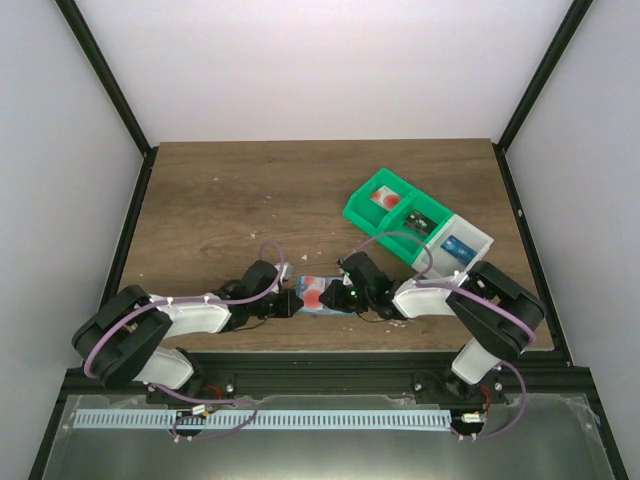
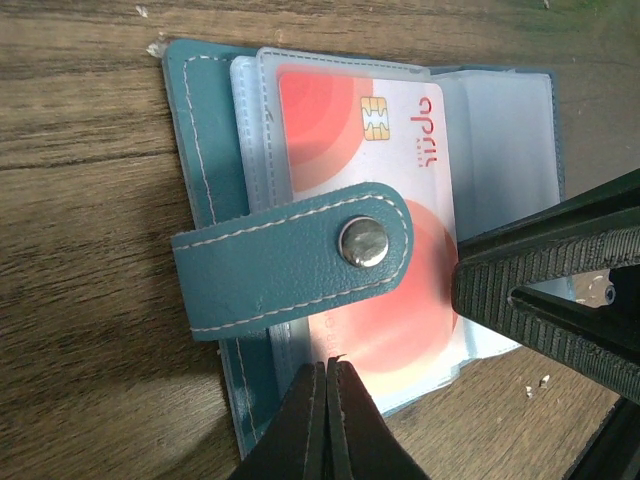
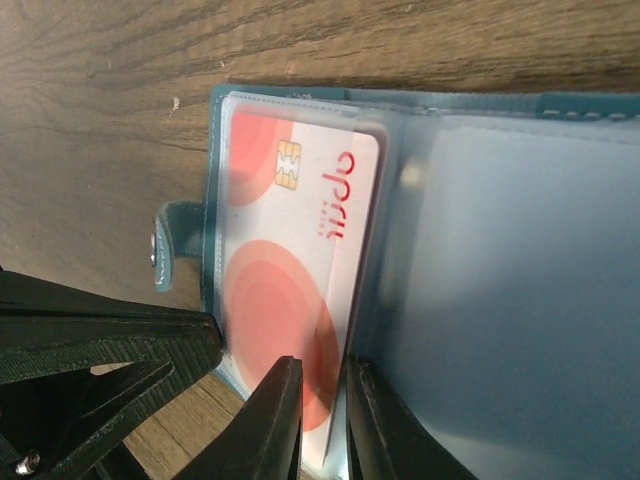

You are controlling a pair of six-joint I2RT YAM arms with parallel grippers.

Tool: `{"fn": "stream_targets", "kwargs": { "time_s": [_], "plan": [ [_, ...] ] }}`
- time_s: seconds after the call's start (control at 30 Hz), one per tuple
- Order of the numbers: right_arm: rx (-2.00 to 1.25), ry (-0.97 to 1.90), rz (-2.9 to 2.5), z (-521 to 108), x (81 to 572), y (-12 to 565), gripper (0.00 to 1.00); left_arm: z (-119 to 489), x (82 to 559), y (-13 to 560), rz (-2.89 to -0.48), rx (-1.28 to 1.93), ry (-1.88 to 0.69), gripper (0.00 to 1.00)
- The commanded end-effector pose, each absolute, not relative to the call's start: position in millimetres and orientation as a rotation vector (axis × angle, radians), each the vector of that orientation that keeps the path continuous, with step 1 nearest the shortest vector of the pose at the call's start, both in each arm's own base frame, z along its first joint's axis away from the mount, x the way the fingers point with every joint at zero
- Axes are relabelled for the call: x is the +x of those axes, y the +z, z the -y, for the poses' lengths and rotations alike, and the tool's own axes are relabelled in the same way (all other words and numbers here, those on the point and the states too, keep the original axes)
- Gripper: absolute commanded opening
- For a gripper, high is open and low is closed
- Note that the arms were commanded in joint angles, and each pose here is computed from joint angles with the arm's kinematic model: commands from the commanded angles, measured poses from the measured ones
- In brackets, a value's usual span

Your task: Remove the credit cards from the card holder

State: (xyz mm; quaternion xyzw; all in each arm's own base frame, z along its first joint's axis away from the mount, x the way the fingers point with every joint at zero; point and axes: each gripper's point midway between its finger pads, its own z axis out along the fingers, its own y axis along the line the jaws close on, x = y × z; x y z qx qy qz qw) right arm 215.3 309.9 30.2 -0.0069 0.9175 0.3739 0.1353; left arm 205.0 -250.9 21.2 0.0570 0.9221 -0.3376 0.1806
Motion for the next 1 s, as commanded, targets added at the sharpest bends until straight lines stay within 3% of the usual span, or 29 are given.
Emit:
{"fn": "stream_targets", "kwargs": {
  "time_s": [0.0, 0.53, 0.97],
  "plan": [
    [-0.03, 1.085, -2.656, -313.2, 214.1, 27.0, 0.13, 241.8, 199.6, 7.0, -2.642, 0.163, -0.907, 0.01],
    [-0.058, 1.181, -2.633, -321.5, 209.7, 32.2, 0.03, 241.1, 197.1, 5.4, -2.644, 0.153, -0.923, 0.01],
    [-0.045, 1.206, -2.641, -323.6, 207.9, 29.9, 0.12, 241.4, 195.5, 4.2, -2.646, 0.153, -0.934, 0.01]
  ]
}}
